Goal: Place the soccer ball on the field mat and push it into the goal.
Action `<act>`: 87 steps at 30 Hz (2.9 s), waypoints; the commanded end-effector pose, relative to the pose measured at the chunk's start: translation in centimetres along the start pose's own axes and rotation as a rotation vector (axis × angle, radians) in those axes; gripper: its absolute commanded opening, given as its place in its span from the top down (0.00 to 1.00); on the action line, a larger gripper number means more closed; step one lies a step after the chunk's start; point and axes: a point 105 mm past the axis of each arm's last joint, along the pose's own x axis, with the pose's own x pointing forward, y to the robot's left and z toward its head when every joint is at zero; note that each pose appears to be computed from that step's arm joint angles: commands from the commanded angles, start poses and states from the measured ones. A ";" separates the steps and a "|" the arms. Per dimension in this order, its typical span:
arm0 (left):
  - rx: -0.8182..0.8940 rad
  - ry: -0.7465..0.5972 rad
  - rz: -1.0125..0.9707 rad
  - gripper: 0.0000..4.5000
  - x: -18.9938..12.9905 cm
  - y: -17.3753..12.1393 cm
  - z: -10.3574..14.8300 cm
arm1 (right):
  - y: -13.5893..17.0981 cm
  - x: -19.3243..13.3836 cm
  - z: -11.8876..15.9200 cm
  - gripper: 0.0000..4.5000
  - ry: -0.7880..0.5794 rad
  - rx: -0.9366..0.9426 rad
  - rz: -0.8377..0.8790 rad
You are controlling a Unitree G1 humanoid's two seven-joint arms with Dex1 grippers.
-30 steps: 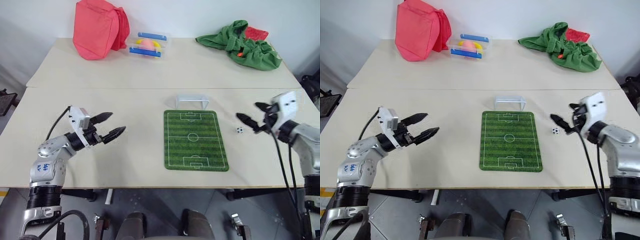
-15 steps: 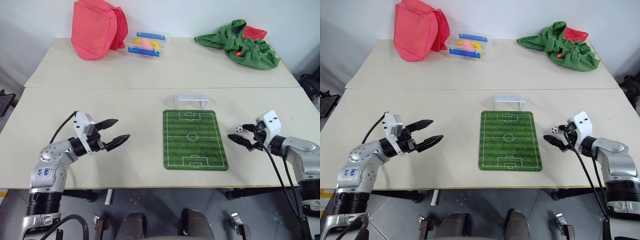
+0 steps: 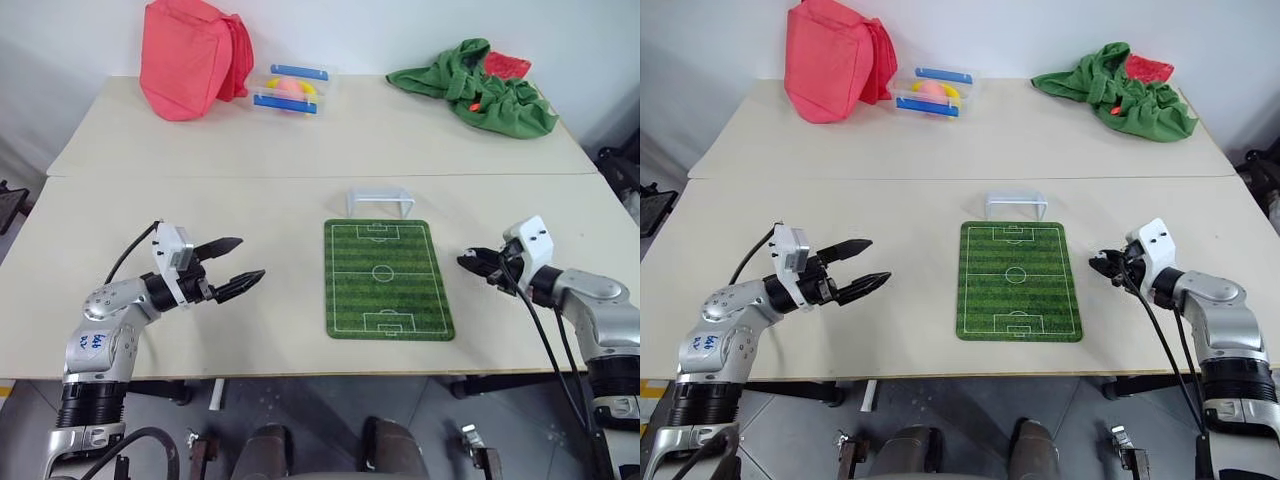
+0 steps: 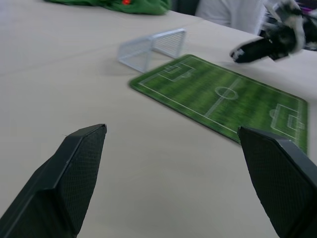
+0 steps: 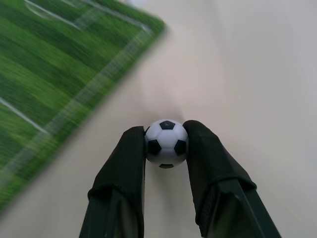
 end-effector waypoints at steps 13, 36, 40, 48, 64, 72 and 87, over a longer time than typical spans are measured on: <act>0.084 -0.039 -0.343 0.00 -0.3 -4.5 -1.5 | 12.3 0.6 0.8 0.81 0.146 -0.352 0.716; 0.090 -0.058 -0.372 0.00 0.7 -4.7 -1.5 | 13.9 3.5 0.9 0.81 0.109 -0.423 0.837; 0.092 -0.062 -0.353 0.00 0.7 -4.6 -1.5 | 13.9 3.2 1.3 0.81 0.110 -0.416 0.842; 0.092 -0.068 -0.329 0.00 0.8 -4.5 -1.4 | 11.6 2.4 -1.4 0.81 0.233 -0.416 0.798; 0.091 -0.081 -0.320 0.00 1.3 -4.2 -1.3 | 12.2 3.1 2.6 0.81 0.096 -0.436 0.784; 0.091 -0.086 -0.325 0.00 1.5 -4.1 -1.2 | 15.3 3.4 2.3 0.81 0.082 -0.403 0.869; 0.089 -0.087 -0.316 0.00 1.2 -4.2 -1.2 | 15.2 4.5 0.9 0.81 0.105 -0.363 0.845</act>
